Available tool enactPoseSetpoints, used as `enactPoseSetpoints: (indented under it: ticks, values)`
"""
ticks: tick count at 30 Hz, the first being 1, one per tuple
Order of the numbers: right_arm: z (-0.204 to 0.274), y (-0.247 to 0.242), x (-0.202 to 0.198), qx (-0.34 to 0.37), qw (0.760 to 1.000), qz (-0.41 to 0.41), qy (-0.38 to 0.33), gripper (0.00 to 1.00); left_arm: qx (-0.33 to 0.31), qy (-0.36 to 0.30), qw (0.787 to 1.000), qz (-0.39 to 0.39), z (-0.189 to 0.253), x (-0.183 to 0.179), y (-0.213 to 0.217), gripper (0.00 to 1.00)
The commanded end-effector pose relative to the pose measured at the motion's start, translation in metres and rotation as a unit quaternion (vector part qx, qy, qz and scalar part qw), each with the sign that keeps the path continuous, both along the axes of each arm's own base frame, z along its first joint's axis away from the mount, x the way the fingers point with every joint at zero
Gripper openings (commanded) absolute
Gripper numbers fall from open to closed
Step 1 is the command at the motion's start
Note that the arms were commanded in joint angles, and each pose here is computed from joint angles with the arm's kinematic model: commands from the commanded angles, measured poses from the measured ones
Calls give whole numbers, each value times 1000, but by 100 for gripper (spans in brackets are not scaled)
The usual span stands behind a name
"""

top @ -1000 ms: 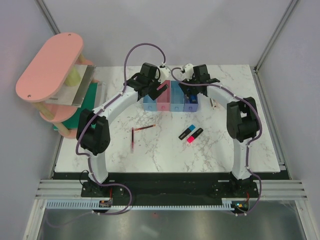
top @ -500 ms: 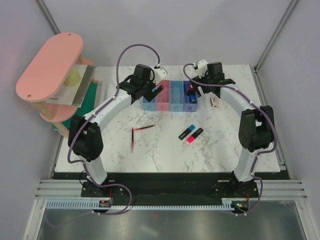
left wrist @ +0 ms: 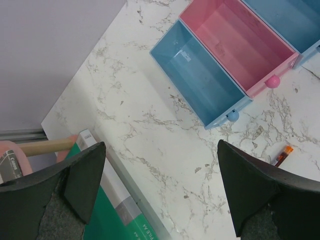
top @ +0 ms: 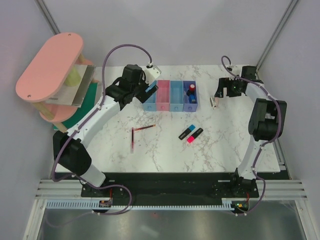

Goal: Sort the stationery into containers
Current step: Pick up the stapler from the center of the board.

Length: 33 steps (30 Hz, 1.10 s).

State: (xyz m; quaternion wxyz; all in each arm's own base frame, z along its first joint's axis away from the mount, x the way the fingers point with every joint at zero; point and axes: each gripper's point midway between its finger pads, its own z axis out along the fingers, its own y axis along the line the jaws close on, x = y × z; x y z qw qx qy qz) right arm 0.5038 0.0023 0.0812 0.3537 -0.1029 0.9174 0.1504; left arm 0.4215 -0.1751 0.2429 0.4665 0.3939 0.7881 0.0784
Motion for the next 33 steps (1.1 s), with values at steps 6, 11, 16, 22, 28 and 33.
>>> enactPoseSetpoints:
  ticks: [6, 11, 16, 22, 28, 33]
  values:
    - [-8, 25, -14, 139, 988, 42, 57, 91, 22, -22, 999, -21, 26, -18, 13, 100]
    - [-29, 25, -20, 145, 985, 38, 81, 88, 25, -24, 999, -21, 31, -20, 14, 100]
    - [-36, 21, -16, 166, 982, 24, 88, 87, 29, -28, 999, -21, 35, -21, 17, 100]
    - [-39, 10, -16, 172, 981, 9, 90, 86, 32, -26, 999, -25, 33, -24, 18, 100]
    - [-32, -8, -11, 119, 990, -22, 67, 86, 31, -25, 999, -26, 33, -25, 17, 100]
    - [-30, -35, -6, 28, 996, -72, 47, 87, 26, -26, 999, -28, 34, -26, 16, 100]
